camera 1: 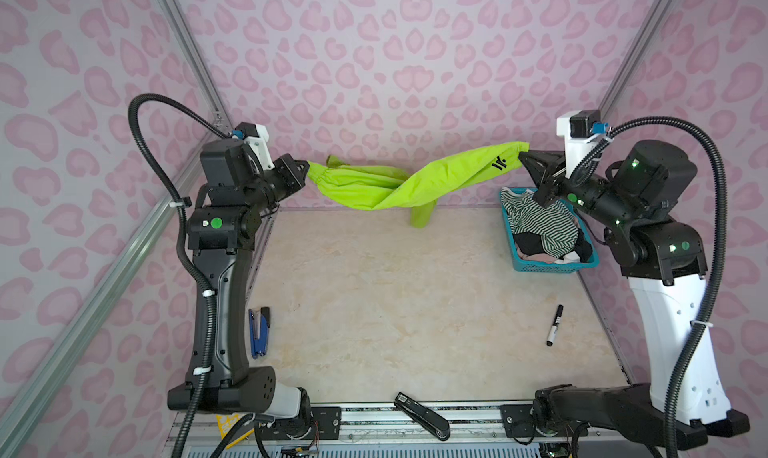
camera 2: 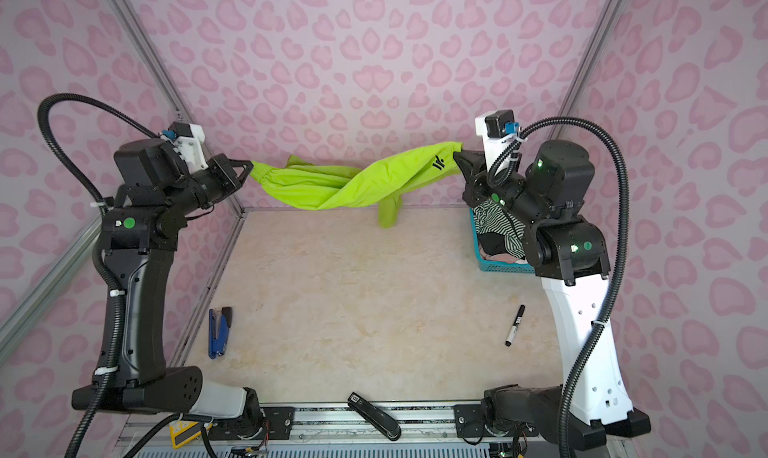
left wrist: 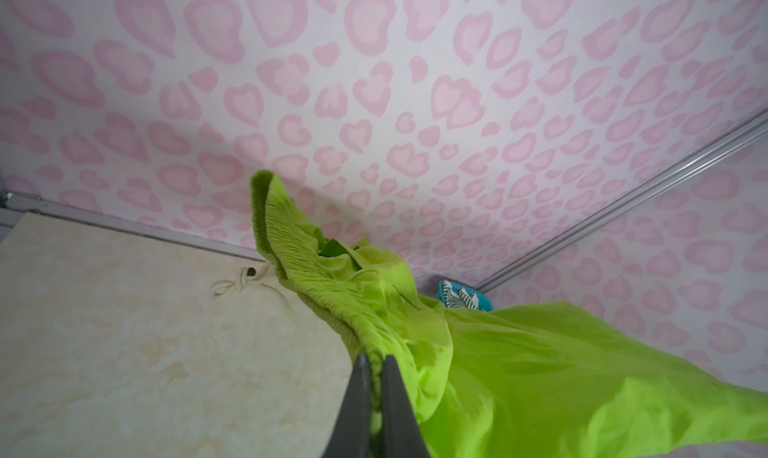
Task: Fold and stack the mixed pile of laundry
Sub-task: 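Lower the stretched shorts flat onto the table with both grippers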
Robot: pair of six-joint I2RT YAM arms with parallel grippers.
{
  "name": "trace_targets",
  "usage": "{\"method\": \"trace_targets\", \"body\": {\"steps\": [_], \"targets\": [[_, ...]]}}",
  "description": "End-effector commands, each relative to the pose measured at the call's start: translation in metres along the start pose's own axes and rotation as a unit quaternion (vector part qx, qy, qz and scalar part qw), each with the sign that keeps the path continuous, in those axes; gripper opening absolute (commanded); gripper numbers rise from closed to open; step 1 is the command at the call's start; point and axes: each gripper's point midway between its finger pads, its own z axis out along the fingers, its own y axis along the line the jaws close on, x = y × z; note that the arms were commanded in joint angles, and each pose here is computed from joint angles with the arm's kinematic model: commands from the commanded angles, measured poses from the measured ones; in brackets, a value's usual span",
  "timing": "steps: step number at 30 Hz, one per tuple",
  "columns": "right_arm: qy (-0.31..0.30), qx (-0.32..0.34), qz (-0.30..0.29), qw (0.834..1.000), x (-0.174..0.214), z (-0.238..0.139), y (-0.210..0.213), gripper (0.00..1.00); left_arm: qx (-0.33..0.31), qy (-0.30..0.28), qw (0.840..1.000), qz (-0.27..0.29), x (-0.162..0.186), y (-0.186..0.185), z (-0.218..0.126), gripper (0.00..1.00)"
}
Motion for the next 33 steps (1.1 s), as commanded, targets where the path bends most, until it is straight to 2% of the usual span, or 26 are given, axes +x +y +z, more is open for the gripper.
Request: {"method": "trace_targets", "body": {"steps": [1,3,6,8,11,14,20,26,29,33], "targets": [[0.06,-0.026,0.019,0.998,0.061,-0.002,0.017,0.0,-0.049,0.016,0.999,-0.001,0.048,0.042,0.0,0.02],[0.122,-0.038,0.067,0.99,0.125,-0.001,0.031,0.0,-0.093,0.067,0.993,-0.034,0.104,0.083,0.006,0.02],[0.223,-0.047,0.122,0.966,0.221,-0.01,0.063,0.0,-0.152,0.148,0.974,-0.075,0.175,0.129,0.006,0.02],[0.28,-0.047,0.155,0.946,0.276,-0.023,0.083,0.0,-0.195,0.182,0.959,-0.093,0.205,0.152,0.001,0.02],[0.326,-0.031,0.202,0.923,0.326,-0.043,0.098,0.0,-0.233,0.211,0.944,-0.1,0.225,0.17,-0.004,0.02],[0.343,-0.012,0.234,0.909,0.349,-0.062,0.102,0.0,-0.254,0.228,0.934,-0.102,0.236,0.178,-0.01,0.02],[0.344,0.015,0.258,0.903,0.365,-0.081,0.101,0.0,-0.279,0.24,0.923,-0.114,0.254,0.189,-0.022,0.02],[0.351,-0.02,0.308,0.884,0.382,-0.085,0.123,0.0,-0.294,0.275,0.903,-0.151,0.288,0.198,-0.033,0.02],[0.361,-0.041,0.322,0.874,0.39,-0.093,0.136,0.0,-0.327,0.265,0.894,-0.155,0.293,0.209,-0.043,0.02],[0.373,-0.045,0.328,0.867,0.398,-0.099,0.142,0.0,-0.345,0.243,0.892,-0.16,0.292,0.216,-0.045,0.02]]}}
